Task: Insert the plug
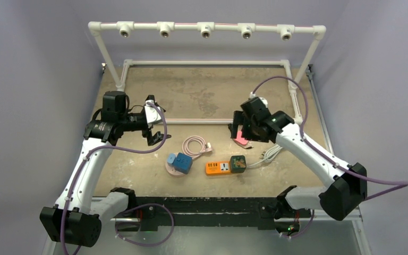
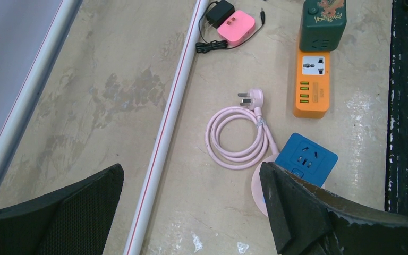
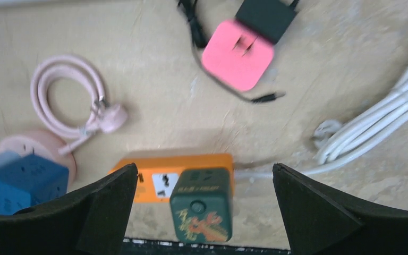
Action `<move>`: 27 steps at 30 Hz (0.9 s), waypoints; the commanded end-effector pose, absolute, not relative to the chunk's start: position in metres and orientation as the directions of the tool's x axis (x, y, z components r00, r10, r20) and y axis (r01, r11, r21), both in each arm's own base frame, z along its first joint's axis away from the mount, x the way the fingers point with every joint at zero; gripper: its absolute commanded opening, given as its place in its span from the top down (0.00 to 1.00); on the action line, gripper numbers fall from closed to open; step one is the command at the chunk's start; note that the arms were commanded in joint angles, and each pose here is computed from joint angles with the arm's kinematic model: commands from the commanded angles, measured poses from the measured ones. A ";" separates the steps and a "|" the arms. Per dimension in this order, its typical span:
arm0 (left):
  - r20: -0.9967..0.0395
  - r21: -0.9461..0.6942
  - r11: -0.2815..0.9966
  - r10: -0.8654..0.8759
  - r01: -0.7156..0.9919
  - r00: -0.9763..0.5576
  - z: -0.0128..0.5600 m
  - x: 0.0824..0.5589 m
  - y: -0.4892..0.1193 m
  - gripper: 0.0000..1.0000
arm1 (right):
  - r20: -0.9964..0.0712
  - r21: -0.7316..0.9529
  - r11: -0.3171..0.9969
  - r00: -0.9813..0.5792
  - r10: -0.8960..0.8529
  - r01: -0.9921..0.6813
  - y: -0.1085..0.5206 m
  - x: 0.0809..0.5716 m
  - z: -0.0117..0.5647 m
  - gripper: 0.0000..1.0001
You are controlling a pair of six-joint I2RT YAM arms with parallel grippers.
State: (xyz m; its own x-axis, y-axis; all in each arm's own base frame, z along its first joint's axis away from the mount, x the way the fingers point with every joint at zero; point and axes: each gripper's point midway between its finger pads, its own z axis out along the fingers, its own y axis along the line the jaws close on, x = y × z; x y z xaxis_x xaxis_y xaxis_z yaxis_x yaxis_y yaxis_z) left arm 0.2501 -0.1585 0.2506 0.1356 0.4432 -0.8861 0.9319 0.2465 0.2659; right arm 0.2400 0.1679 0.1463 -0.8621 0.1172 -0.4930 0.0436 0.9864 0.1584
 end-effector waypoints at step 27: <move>-0.891 0.321 0.279 0.412 0.905 0.190 0.282 0.252 -0.159 0.01 | -0.564 0.157 0.930 -0.743 0.360 0.331 0.109 0.376 0.059 0.43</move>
